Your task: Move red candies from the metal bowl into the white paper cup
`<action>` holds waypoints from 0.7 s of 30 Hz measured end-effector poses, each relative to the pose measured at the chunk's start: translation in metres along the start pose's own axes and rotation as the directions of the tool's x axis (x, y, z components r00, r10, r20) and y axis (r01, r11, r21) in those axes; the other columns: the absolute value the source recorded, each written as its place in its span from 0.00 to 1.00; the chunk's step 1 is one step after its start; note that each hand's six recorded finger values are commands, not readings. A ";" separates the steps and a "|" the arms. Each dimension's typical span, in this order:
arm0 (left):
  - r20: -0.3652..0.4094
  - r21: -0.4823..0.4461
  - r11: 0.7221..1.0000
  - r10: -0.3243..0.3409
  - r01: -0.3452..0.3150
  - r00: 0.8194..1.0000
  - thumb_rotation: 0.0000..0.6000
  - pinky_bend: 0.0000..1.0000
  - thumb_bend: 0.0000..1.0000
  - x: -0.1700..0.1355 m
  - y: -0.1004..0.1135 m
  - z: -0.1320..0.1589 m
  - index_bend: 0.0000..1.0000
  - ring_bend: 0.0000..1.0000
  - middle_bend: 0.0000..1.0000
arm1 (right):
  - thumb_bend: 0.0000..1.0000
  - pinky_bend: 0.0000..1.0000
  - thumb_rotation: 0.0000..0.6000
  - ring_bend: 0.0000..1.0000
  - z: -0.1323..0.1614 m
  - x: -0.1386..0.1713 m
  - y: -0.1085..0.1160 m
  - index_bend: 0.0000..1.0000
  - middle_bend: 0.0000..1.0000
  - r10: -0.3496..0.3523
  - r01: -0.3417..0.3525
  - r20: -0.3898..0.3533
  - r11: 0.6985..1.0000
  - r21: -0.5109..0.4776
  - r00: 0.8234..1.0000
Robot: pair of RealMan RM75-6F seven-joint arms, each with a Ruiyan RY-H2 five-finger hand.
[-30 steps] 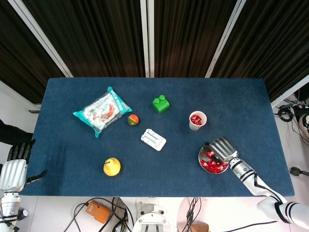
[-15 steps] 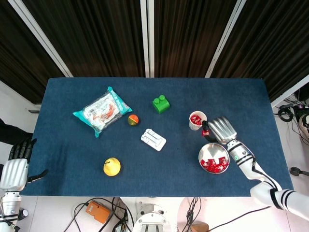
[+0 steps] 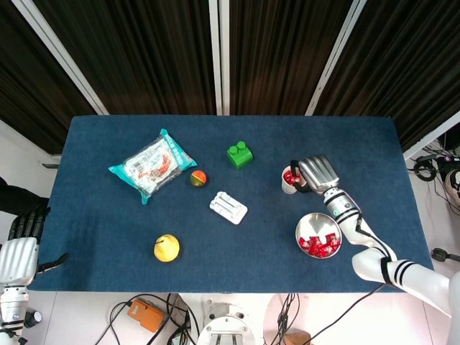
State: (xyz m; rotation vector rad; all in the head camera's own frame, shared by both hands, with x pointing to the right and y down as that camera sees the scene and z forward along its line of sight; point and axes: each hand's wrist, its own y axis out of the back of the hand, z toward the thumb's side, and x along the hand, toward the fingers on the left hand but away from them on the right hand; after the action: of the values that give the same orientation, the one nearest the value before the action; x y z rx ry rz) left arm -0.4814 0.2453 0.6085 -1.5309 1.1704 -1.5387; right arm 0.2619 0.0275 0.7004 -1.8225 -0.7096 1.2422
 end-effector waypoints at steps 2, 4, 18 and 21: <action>0.001 -0.001 1.000 0.000 0.000 1.000 1.00 0.00 0.00 0.000 0.000 0.000 0.00 0.00 0.00 | 0.55 1.00 1.00 1.00 -0.002 0.001 0.000 0.49 0.91 -0.001 0.001 0.004 1.000 0.000 1.000; 0.005 -0.001 1.000 0.000 0.000 1.000 1.00 0.00 0.00 0.001 -0.001 0.001 0.00 0.00 0.00 | 0.55 1.00 1.00 1.00 -0.004 0.002 0.002 0.44 0.91 -0.006 0.006 0.008 1.000 0.000 1.000; 0.016 -0.006 1.000 -0.003 0.003 1.000 1.00 0.00 0.00 0.003 -0.003 0.005 0.00 0.00 0.00 | 0.40 1.00 1.00 1.00 0.006 0.070 0.013 0.51 0.91 -0.061 0.061 -0.088 0.998 -0.006 0.994; 0.021 -0.008 1.000 -0.004 0.005 1.000 1.00 0.00 0.00 0.004 -0.004 0.007 0.00 0.00 0.00 | 0.39 1.00 1.00 1.00 0.005 0.104 -0.003 0.52 0.91 -0.011 0.013 -0.102 1.000 0.012 0.995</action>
State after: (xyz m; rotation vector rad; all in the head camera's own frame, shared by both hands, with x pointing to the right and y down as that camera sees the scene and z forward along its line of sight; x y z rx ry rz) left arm -0.4745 0.2425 0.6129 -1.5529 1.1636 -1.5184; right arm 0.2948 0.1137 0.6511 -1.8547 -0.6535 1.1345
